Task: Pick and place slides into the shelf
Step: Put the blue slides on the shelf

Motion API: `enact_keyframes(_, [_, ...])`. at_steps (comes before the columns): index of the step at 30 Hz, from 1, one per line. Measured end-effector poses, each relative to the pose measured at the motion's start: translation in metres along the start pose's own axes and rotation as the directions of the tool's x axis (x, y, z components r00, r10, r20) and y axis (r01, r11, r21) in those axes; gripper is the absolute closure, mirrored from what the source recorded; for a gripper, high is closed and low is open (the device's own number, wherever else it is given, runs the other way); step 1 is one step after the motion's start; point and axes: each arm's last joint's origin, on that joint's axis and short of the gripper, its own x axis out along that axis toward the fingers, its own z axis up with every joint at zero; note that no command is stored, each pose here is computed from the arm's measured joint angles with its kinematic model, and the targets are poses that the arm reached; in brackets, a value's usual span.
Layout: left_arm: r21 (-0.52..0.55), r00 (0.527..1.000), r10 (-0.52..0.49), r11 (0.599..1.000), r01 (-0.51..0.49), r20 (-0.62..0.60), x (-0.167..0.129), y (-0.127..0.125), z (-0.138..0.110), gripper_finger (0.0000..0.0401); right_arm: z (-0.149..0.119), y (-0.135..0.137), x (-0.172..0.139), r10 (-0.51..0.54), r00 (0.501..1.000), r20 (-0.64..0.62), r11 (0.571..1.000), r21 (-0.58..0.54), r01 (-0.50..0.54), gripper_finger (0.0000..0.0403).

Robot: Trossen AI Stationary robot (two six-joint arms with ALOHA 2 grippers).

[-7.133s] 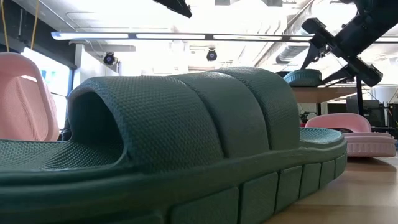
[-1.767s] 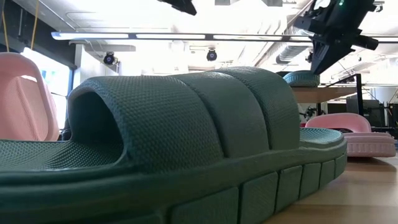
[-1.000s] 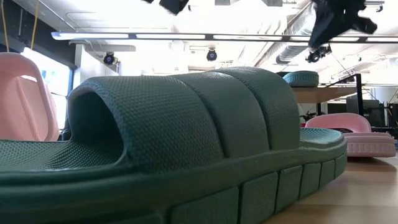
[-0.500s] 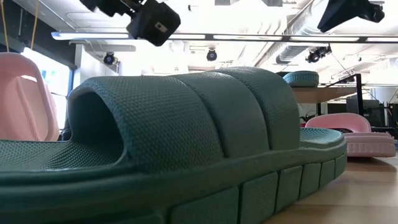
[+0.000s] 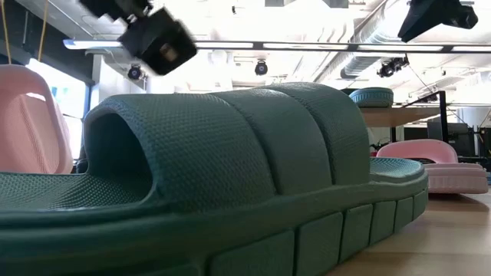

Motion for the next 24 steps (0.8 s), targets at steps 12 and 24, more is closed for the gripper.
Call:
enact_keyframes(12, [-0.29, 0.969, -0.164, 0.933, 0.213, 0.184, 0.04, -0.016, -0.024, 0.0176, -0.002, -0.006, 0.0, -0.05, 0.999, -0.021, 0.998, -0.039, 0.049, 0.0359])
enact_keyframes(24, [-0.402, 0.964, -0.13, 0.89, 0.216, 0.231, 0.056, -0.038, -0.041, 0.0176, -0.002, -0.006, 0.0, -0.051, 0.998, -0.021, 0.996, -0.07, 0.049, 0.0359])
